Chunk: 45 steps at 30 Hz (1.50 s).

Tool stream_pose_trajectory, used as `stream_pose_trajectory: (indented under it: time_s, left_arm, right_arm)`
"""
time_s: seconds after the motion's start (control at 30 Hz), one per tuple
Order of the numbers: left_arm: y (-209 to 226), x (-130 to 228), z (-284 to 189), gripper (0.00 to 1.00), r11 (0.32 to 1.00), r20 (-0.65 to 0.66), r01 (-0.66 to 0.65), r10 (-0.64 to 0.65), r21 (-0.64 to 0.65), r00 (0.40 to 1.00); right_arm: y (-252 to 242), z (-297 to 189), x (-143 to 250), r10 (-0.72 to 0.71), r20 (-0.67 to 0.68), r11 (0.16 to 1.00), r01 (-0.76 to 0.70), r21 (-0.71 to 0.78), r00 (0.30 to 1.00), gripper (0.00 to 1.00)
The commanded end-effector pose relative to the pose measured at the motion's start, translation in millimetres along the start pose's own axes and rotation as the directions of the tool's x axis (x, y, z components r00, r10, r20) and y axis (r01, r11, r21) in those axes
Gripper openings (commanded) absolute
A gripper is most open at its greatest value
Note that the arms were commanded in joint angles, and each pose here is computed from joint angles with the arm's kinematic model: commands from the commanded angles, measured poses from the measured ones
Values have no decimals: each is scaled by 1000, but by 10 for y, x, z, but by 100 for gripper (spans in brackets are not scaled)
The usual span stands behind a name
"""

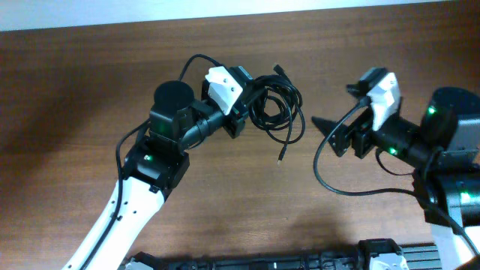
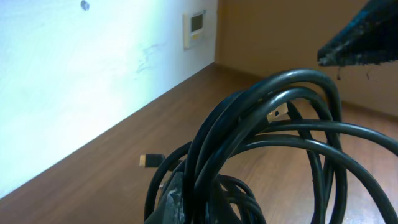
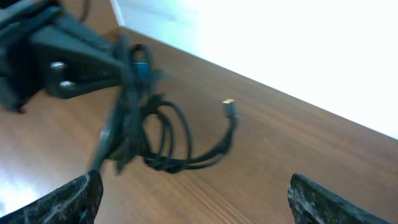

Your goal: Untangle cables

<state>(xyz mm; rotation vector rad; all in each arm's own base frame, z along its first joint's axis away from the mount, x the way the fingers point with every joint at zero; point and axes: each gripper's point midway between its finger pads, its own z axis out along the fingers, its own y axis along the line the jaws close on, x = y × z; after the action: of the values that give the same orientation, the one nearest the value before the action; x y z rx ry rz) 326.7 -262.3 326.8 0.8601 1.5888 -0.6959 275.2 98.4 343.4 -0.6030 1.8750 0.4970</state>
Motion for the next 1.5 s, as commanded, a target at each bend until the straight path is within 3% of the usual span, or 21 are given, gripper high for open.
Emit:
stream_pose_trajectory:
  time_s: [0.0, 0.27, 0.6, 0.73, 0.8, 0.87, 0.93, 1.03, 1.23, 1.47]
  left_arm:
    - [-326, -365, -140, 0, 983, 124, -81, 61, 164, 990]
    - [-338, -436, -138, 0, 984, 147, -71, 48, 161, 988]
    - [-513, -496, -105, 0, 978, 163, -53, 20, 203, 986]
    - [-772, -531, -71, 0, 962, 176, -72, 25, 263, 984]
    - [-864, -536, -63, 0, 955, 178, -76, 26, 285, 984]
    - [-940, -547, -63, 0, 948, 183, -83, 27, 306, 983]
    - [-954, -552, -62, 0, 948, 185, -86, 29, 308, 982]
    - [-948, -566, -63, 0, 949, 191, -88, 30, 303, 981]
    - [-963, -662, -130, 0, 948, 225, -110, 42, 297, 974]
    - [-952, -920, -399, 0, 963, 295, -142, 70, 230, 953]
  right_arm:
    - [-68, -28, 33, 78, -6, 997, -78, 28, 997, 94]
    - [360, -63, -79, 67, 42, 972, -56, -230, 997, 93]
    - [382, -60, -90, 68, 46, 967, -55, -249, 997, 93]
    - [322, -12, -77, 72, 37, 970, -62, -233, 997, 84]
    - [294, 12, -62, 77, 30, 972, -68, -226, 997, 74]
    - [282, 26, -54, 80, 26, 972, -72, -225, 996, 53]
    - [233, 39, -38, 80, 19, 977, -75, -198, 997, 19]
    - [108, 59, -4, 102, 2, 987, -101, -124, 995, 4]
    - [-357, 41, 117, 212, -23, 965, -206, 160, 977, 4]
    - [-762, -85, 223, 299, 4, 872, -275, 405, 954, 4]
